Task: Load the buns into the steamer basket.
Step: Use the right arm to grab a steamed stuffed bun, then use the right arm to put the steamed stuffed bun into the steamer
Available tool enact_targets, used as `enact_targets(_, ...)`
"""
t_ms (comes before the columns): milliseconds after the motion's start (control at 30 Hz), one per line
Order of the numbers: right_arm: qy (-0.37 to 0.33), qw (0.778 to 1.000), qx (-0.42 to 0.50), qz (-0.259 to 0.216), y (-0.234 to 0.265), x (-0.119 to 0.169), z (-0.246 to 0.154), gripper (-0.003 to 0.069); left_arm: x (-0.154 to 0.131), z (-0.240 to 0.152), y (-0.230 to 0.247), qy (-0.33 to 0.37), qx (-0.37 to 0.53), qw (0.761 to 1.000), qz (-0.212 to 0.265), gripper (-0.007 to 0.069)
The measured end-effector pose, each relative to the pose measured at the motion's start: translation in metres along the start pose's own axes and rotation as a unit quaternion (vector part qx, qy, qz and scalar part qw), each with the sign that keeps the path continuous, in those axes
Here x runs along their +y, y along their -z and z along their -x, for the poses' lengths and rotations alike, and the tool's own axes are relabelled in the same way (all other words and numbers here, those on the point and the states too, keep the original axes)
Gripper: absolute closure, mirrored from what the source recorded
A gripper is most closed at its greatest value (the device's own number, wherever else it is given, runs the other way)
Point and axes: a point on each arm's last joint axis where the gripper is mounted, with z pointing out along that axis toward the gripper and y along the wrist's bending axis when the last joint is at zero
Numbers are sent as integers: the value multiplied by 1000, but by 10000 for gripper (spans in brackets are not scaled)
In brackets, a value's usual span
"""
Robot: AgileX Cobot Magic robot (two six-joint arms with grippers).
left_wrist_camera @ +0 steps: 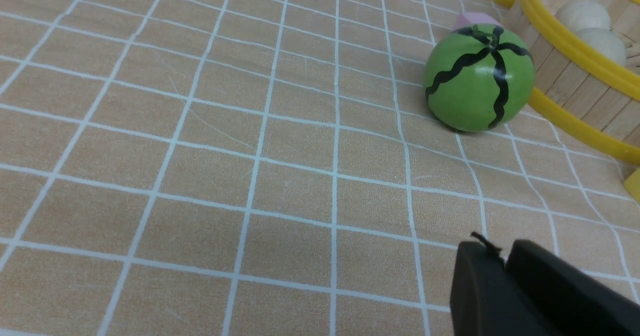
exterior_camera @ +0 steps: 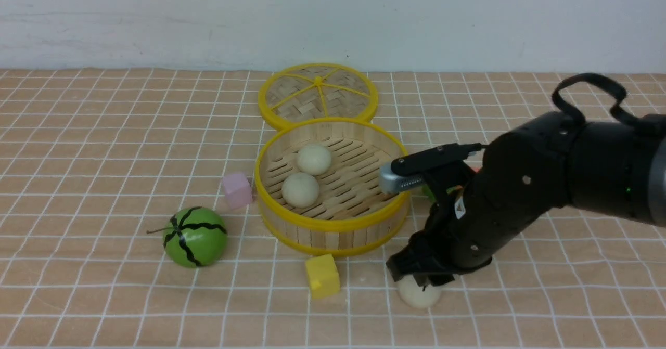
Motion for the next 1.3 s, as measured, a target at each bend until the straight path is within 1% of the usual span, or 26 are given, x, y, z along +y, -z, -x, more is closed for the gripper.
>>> enact_targets(400,9,1000,-12,-8,-34,-2,4,422,0,0,0,0,0,1000,0,544)
enact_targets(533,10,1000,-9,-9,-35,-3,4,485,0,0,0,0,0,1000,0,544)
enact_targets(600,10,1000,-5,-10,-35,-3,4,539,0,0,0,0,0,1000,0,543)
enact_targets(633,10,1000,-4,-10,-34,-3,3,552,0,0,0,0,0,1000,0,543)
enact_targets(700,11,1000,0,-11,-32,-3,4,622,0,0,0,0,0,1000,0,540)
enact_targets(767,15,1000,2,-12,-24,-2,7,657,0,0,0,0,0,1000,0,540)
enact_targets(933,29,999,-6,-13,1,1,21,659,0,0,0,0,0,1000,0,539)
enact_targets(1000,32,999,-35,-9,25,4,36,659,0,0,0,0,0,1000,0,536)
enact_targets(1033,32,999,-40,-8,28,5,38,659,0,0,0,0,0,1000,0,535)
enact_targets(1100,40,996,-85,-3,52,8,57,659,0,0,0,0,0,1000,0,533)
enact_targets(1133,41,995,-90,-3,54,9,58,659,0,0,0,0,0,1000,0,533)
enact_targets(1200,47,988,-148,3,72,12,77,659,0,0,0,0,0,1000,0,532)
enact_targets(1267,51,979,-197,6,80,14,89,659,0,0,0,0,0,1000,0,529)
enact_targets(1300,51,979,-197,5,80,14,89,659,0,0,0,0,0,1000,0,529)
